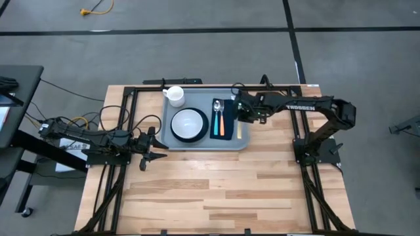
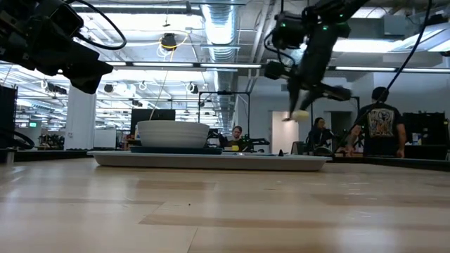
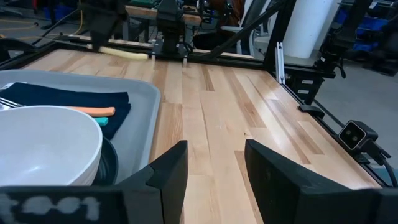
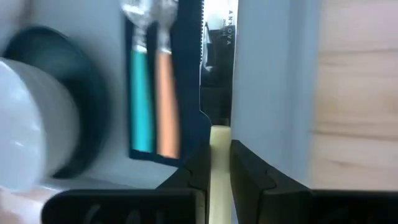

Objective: Set up tray
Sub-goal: Put the yellow knife on the right side of the orange fork, then return to Home Position

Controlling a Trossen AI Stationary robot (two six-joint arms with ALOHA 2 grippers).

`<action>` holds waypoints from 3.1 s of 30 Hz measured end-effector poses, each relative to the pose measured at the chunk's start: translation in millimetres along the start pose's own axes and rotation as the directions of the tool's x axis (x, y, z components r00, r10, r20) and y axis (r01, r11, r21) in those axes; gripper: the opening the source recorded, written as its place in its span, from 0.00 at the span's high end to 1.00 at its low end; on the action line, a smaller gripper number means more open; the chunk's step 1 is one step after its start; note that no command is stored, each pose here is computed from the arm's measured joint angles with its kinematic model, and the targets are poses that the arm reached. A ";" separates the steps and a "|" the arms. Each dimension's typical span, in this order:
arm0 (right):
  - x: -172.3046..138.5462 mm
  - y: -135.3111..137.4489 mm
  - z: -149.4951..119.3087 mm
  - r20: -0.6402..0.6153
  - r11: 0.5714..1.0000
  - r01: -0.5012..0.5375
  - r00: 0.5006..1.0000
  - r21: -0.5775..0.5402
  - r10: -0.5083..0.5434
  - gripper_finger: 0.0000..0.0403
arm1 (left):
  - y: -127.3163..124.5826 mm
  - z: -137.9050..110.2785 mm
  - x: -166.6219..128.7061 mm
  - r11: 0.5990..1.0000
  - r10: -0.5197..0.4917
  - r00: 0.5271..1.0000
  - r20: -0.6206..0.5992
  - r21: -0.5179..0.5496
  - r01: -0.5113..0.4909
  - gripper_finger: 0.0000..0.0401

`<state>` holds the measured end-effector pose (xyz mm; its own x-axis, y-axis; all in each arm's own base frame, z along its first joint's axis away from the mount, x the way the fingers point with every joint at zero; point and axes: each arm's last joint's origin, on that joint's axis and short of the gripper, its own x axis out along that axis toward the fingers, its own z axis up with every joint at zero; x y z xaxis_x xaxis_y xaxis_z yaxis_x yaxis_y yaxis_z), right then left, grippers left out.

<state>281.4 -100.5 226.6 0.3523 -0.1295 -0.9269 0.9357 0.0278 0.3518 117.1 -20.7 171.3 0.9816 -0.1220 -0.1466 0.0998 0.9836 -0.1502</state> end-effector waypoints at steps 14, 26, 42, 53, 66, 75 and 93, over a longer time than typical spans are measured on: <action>40.1 40.4 35.9 -0.042 0.998 -0.008 0.999 -0.057 0.006 0.93 | -0.2 -0.1 0.0 1.000 -0.007 1.000 -0.002 0.000 0.007 0.63; 84.8 38.5 45.5 -0.100 0.998 0.040 0.994 -0.050 -0.044 0.93 | -0.2 -0.4 0.0 1.000 -0.009 1.000 -0.005 0.021 0.009 0.63; 88.8 32.3 46.4 -0.118 0.994 0.093 0.988 -0.051 -0.098 0.91 | -0.3 0.0 0.0 1.000 -0.008 1.000 0.000 0.024 0.008 0.63; 88.6 34.0 42.7 -0.103 0.993 0.100 0.989 -0.061 -0.106 0.81 | -0.4 1.0 0.0 1.000 -0.009 1.000 0.009 0.024 0.009 0.63; 54.4 42.2 50.0 -0.104 0.977 -0.021 0.995 -0.210 -0.001 0.80 | -0.5 1.7 -0.1 0.999 -0.010 1.000 0.017 0.036 0.010 0.63; -52.0 56.4 21.6 -0.011 0.803 -0.228 0.964 -0.551 0.266 0.80 | 1.3 1.6 -3.2 0.999 0.042 0.999 0.028 -0.022 -0.041 0.63; -119.7 22.4 -94.5 -0.052 0.345 -0.174 0.941 -0.922 0.335 0.80 | 5.4 -1.3 -25.8 0.980 0.149 0.987 0.063 -0.141 -0.139 0.63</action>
<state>262.0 9.3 333.0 0.6462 -0.0607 -0.7608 0.2795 0.9464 0.1619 92.1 -12.4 173.0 0.9938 0.0344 -0.1053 -0.0613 0.9624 -0.2647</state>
